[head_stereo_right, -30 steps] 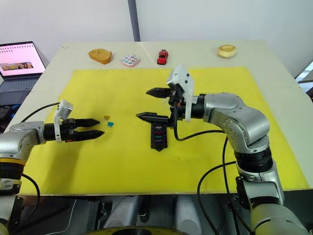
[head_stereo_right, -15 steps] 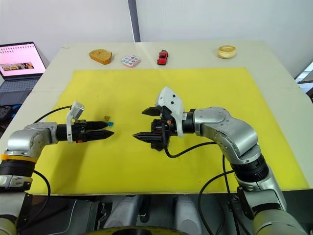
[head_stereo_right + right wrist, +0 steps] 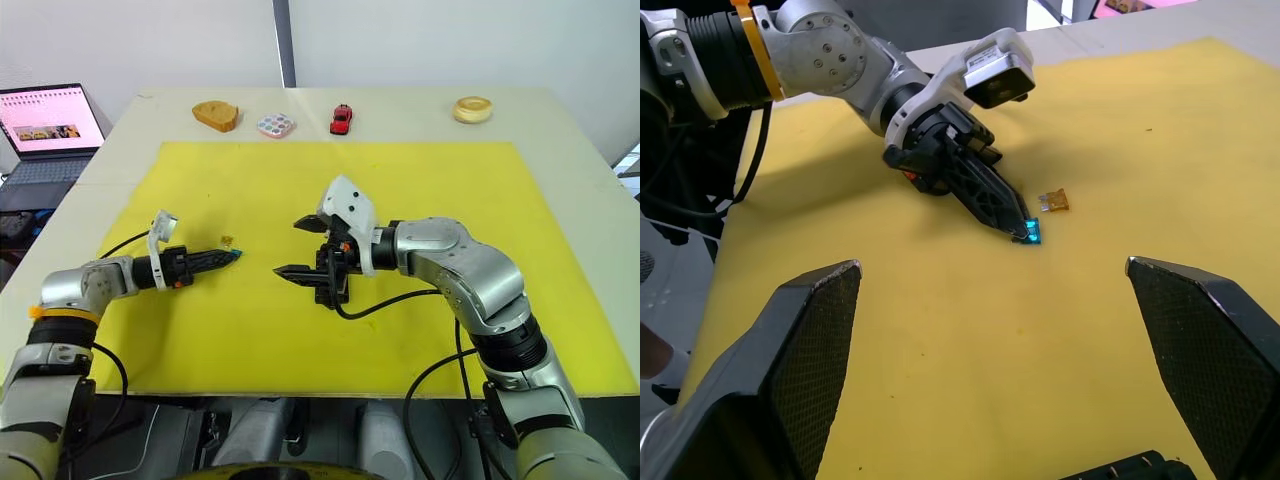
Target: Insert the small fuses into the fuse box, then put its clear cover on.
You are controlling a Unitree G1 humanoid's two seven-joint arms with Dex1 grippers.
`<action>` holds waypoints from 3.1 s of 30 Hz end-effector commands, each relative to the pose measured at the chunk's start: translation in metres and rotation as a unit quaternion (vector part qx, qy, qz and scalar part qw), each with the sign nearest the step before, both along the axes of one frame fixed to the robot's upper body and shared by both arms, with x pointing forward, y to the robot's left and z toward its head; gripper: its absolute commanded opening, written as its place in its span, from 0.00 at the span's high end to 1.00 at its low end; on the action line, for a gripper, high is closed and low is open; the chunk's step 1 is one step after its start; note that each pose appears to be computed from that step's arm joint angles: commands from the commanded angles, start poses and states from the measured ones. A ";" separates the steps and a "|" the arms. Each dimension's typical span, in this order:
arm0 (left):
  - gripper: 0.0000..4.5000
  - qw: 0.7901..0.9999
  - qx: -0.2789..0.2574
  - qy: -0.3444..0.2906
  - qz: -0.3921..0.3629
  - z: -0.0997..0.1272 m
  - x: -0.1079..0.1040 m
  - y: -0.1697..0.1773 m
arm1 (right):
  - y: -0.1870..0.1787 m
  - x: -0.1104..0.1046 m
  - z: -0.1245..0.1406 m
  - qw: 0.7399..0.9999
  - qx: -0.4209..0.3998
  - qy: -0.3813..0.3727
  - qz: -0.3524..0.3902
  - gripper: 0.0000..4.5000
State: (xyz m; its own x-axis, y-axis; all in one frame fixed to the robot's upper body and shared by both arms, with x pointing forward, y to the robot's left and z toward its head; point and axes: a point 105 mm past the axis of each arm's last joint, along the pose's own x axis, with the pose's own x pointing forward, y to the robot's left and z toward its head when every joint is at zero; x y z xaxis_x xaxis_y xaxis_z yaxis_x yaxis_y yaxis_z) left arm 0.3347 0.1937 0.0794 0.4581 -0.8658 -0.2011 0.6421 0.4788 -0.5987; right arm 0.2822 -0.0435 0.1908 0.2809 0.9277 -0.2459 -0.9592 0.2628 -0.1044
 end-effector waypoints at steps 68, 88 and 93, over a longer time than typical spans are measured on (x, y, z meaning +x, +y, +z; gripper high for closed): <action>0.85 0.942 -0.199 -0.250 -0.103 0.185 -0.054 -0.077 | 0.016 -0.002 0.111 0.968 0.180 0.167 0.060 1.00; 0.01 0.944 0.090 -0.289 -0.130 0.114 -0.063 -0.064 | -0.056 0.042 0.002 0.995 0.000 -0.043 0.092 1.00; 0.01 0.941 0.093 -0.290 -0.149 0.104 -0.071 -0.073 | -0.056 0.043 -0.019 0.993 -0.017 -0.053 0.107 1.00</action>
State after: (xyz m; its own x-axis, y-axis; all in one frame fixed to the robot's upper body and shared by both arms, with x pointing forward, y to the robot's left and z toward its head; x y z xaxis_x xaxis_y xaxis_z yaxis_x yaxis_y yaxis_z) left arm 0.2684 0.1232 0.1790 0.2934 -0.9427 -0.1591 0.9489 0.3074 -0.0715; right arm 0.3254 -0.0999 0.1644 0.1103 0.9569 -0.2685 -0.9848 0.0688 -0.1593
